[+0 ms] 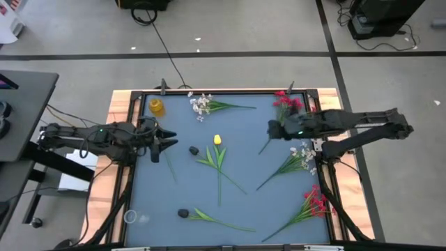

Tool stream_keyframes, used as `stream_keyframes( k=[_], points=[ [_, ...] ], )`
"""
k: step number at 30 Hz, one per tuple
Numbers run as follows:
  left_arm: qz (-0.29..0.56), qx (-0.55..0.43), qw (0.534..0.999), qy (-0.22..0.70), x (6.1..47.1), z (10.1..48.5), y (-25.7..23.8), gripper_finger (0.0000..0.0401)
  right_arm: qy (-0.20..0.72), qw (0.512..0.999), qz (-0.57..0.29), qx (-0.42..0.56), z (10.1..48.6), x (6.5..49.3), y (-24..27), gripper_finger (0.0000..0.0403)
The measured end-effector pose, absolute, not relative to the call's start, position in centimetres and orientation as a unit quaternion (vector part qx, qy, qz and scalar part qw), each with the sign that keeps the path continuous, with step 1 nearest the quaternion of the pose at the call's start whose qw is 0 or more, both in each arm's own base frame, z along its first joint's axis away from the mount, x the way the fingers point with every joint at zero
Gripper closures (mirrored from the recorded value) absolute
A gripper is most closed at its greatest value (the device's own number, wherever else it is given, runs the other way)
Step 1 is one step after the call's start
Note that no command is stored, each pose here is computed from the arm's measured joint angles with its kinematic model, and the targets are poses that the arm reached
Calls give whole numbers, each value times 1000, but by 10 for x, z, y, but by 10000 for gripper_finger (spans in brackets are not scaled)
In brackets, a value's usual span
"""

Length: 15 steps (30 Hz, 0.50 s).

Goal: Sort flowers into vase by color
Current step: Put the bottom red flowers into the yellow vase

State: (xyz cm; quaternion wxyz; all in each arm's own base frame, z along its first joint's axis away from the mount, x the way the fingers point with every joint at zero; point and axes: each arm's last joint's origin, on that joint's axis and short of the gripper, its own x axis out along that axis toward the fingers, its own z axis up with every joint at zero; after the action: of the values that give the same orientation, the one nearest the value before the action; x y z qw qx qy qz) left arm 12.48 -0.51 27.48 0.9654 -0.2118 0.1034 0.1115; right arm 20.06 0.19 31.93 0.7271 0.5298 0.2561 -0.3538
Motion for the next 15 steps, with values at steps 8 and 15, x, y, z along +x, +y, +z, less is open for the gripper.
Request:
stream_keyframes(
  k=[8, 15],
  points=[
    [110, -215, 965, 106, 126, 274, -5, 220, 369, 599, -351, 618, 283, 225, 22, 207],
    [109, -215, 965, 107, 126, 274, -5, 220, 398, 533, -382, 642, 267, 228, 70, 211]
  ],
)
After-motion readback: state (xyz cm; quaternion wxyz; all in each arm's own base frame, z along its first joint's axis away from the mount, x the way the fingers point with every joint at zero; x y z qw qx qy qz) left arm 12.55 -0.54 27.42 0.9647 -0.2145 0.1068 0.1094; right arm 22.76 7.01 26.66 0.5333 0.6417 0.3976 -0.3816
